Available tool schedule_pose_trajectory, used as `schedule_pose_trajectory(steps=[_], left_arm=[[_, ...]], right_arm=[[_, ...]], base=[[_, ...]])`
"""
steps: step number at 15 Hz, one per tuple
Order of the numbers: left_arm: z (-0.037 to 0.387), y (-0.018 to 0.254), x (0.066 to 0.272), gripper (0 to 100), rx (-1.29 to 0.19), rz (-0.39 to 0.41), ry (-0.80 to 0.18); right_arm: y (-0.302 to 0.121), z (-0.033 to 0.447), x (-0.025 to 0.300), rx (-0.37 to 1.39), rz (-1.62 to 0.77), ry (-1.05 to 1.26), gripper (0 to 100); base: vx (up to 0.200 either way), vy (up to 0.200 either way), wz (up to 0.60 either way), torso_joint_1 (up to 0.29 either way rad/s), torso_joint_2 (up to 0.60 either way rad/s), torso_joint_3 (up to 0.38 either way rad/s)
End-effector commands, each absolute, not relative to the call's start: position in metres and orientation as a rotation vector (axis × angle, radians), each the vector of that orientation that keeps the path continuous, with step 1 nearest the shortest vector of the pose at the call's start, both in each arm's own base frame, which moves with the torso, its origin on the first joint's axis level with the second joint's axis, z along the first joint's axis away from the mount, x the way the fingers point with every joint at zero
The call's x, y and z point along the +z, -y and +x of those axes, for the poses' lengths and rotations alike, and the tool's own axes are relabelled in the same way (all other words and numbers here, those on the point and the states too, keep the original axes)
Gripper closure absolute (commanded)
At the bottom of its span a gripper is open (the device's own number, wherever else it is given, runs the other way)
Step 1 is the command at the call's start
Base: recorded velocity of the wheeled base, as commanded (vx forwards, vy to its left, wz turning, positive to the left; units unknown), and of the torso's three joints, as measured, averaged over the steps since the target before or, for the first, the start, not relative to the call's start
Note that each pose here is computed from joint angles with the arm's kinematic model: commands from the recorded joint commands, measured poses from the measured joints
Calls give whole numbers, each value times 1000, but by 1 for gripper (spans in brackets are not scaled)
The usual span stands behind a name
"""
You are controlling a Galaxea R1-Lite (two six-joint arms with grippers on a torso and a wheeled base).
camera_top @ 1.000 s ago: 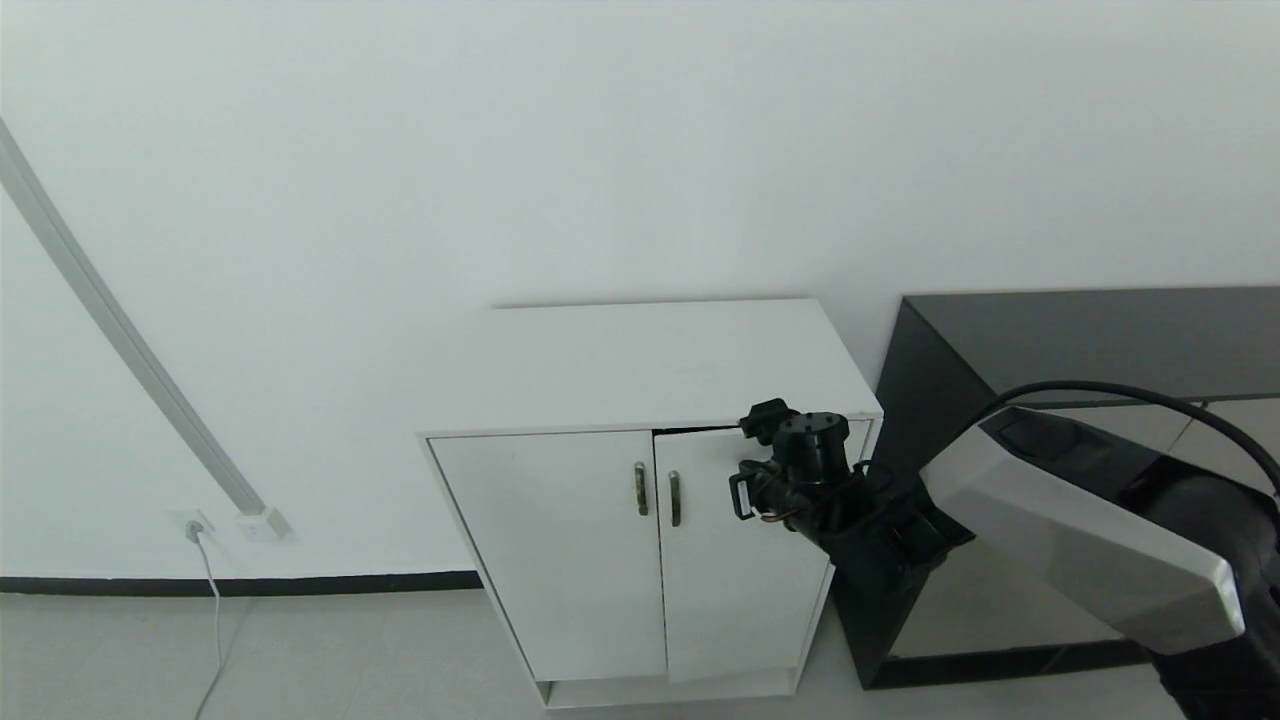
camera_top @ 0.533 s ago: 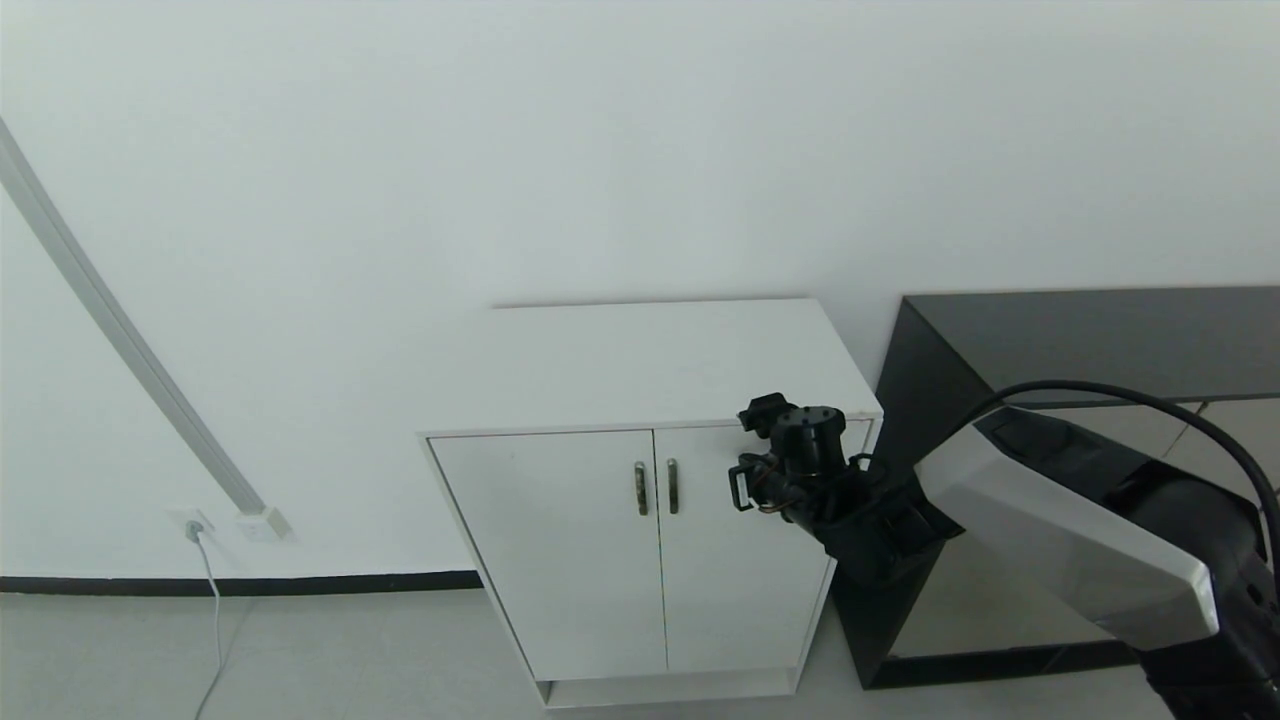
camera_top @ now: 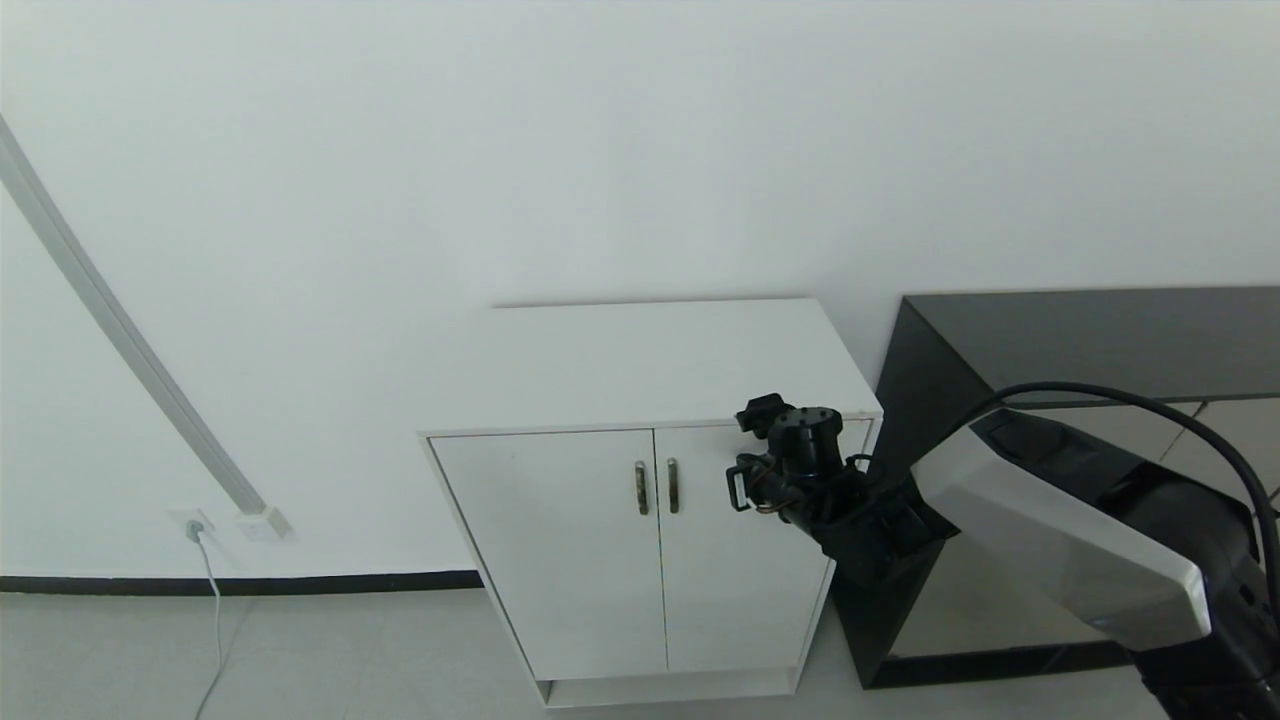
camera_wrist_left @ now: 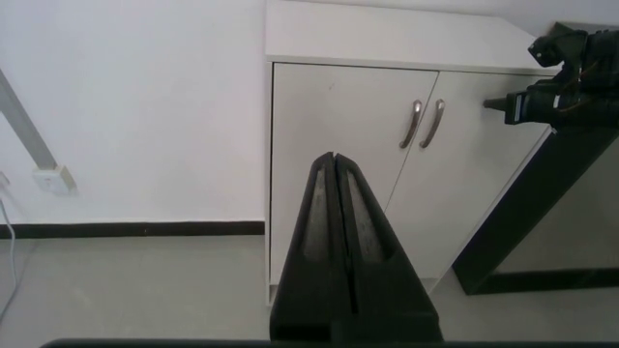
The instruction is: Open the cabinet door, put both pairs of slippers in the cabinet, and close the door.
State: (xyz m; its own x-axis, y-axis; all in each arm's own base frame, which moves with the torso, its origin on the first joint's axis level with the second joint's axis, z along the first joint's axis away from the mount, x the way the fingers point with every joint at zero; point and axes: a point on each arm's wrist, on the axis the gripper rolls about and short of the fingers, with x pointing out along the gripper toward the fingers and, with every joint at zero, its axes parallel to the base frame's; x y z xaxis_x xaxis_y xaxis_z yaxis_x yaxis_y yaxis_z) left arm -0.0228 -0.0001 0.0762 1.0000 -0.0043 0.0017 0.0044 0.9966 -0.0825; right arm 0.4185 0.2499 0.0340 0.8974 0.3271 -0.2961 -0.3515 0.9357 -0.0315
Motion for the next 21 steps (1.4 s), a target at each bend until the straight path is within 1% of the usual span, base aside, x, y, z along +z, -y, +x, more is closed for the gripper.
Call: schedule_pose_trajectory(steps=[1,7,10,14,19,21], left_arm=[[-23,0,76,100,-5,-83,3],[-23,0,76,100,-5,-83,3],[-23,0,76,100,-5,-83,1],[-23,0,76,100,-5,-83,1],[-23,0,76,100,-6,-83,1],[-23,0,76,100,-6,-81,1]], right_arm=[[-248,412,40,355,-88,-298,100],[-229,379,61,359,-87,-300,100],[-215,356,77,363,-84,-293,100],[-193,331,85,343,-85,-299,100],[-148,304,105,265,-68,-247,100],[-117,280,115,211,-70,-214,100]], base=[[0,0,0,0,0,0],[0,0,0,0,0,0],[0,0,0,0,0,0],[0,0,0,0,0,0],[0,0,0,0,0,0],[0,0,0,0,0,0]])
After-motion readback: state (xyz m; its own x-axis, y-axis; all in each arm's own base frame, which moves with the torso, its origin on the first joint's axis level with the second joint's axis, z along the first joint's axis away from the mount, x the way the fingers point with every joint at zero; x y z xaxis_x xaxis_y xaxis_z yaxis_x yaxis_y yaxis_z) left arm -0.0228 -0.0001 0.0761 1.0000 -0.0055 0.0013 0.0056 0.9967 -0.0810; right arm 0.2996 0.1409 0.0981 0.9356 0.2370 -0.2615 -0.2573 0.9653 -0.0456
